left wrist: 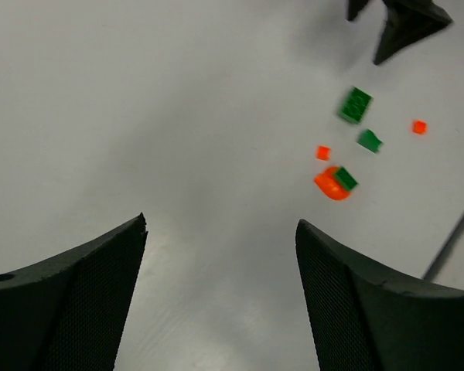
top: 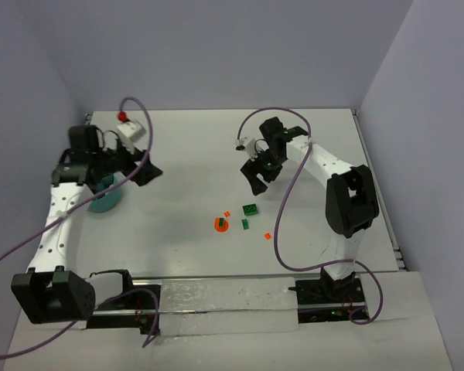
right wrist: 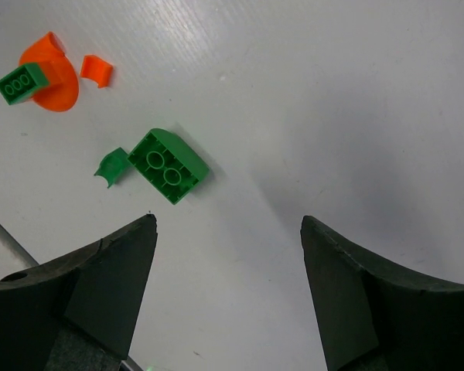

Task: Sort the legos into containers by color

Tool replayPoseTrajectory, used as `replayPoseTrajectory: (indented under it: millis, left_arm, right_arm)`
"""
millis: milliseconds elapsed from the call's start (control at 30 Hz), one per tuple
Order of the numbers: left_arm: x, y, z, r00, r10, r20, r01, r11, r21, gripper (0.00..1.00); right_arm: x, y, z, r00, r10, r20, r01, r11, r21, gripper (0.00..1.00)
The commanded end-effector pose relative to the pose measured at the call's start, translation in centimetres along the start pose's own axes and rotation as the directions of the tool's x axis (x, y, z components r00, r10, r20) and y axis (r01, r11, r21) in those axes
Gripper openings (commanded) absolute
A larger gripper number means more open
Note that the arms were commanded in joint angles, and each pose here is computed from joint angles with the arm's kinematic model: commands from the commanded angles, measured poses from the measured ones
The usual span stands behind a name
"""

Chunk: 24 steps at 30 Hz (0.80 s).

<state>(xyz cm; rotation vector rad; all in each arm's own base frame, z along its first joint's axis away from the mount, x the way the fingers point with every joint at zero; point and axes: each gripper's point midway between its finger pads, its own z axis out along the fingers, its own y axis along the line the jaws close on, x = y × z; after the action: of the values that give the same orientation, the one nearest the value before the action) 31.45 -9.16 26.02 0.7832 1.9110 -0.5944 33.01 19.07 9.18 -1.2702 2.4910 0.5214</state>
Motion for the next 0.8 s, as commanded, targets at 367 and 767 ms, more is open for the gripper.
replayPoseTrajectory:
  millis: [367, 767]
  left_arm:
    - [7.3, -15.0, 13.3, 0.957, -0.137, -0.256, 0.145, 0.989, 0.014, 0.77]
    - [11.9, -18.0, 17.3, 0.866, -0.284, -0.411, 0.204, 0.952, -0.228, 0.6]
  right_arm:
    - [4.3, -1.4, -0.4, 0.988, 0.15, -0.02, -0.15, 0.989, 0.018, 0.81]
    - [4.5, -2.1, -2.0, 0.964, 0.261, 0.043, -0.26, 0.965, -0.014, 0.81]
